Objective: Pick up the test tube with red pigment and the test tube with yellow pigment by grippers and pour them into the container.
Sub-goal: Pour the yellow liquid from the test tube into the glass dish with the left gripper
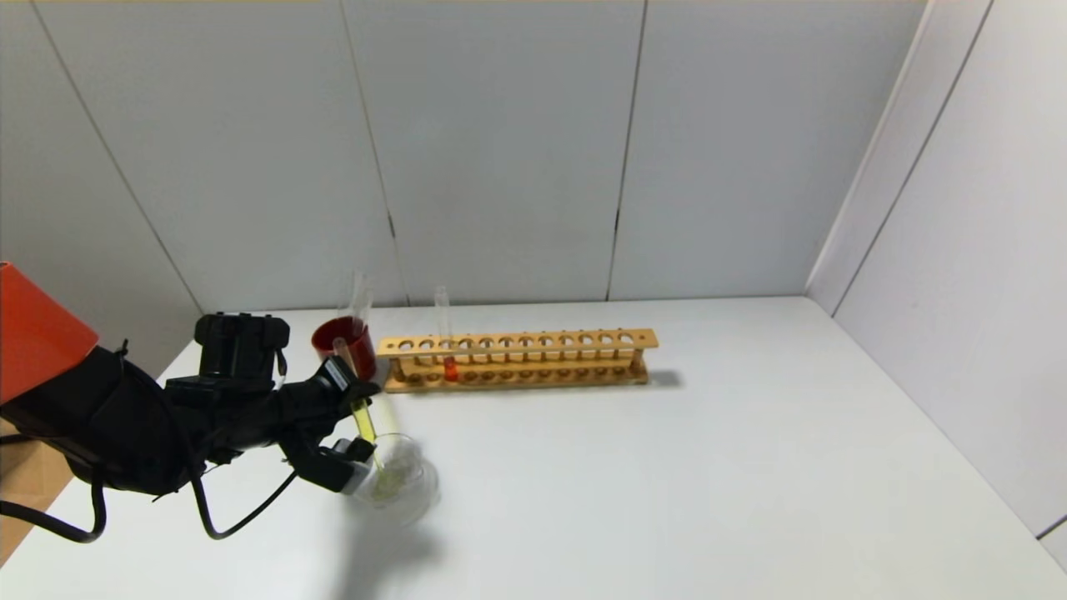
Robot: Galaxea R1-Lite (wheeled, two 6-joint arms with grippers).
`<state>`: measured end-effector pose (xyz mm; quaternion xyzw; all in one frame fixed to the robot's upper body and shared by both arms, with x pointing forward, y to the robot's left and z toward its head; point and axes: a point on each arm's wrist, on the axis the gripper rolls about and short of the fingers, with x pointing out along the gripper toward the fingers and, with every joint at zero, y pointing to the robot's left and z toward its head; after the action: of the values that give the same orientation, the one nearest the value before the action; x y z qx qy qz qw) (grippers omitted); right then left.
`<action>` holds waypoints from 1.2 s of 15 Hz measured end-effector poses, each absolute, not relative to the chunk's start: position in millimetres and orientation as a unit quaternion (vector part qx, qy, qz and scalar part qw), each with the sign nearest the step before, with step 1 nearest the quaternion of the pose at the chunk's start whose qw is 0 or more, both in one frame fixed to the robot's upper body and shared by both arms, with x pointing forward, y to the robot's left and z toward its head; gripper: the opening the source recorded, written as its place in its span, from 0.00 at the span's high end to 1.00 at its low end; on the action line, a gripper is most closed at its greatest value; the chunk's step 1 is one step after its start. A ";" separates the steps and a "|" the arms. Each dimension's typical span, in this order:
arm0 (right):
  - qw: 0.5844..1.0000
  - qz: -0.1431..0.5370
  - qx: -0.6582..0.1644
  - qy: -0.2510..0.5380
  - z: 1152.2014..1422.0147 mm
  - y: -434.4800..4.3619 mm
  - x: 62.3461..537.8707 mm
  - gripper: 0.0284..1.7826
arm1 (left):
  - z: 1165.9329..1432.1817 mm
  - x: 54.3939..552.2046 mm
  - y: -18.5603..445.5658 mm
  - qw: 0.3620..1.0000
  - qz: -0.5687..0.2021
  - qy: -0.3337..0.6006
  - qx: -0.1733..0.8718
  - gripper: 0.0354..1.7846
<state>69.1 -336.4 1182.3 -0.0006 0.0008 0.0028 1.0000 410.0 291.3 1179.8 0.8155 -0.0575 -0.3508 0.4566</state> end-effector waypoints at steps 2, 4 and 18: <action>1.000 0.003 0.000 0.001 1182.3 -336.4 69.1 0.02 | 1178.8 409.8 291.0 0.456 -0.353 -0.057 0.815 0.83; 1.000 0.003 -0.001 0.001 1182.3 -336.4 69.1 0.02 | 1177.7 410.1 291.2 0.456 -0.353 -0.056 0.815 0.83; 1.000 0.003 -0.001 0.001 1182.3 -336.4 69.1 0.02 | 1185.6 405.1 289.7 0.415 -0.329 -0.089 0.843 0.83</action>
<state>69.1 -336.4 1182.3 -0.0006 0.0008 0.0026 1.0000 405.1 289.7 1185.6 0.8435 -0.0888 -0.3294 0.4149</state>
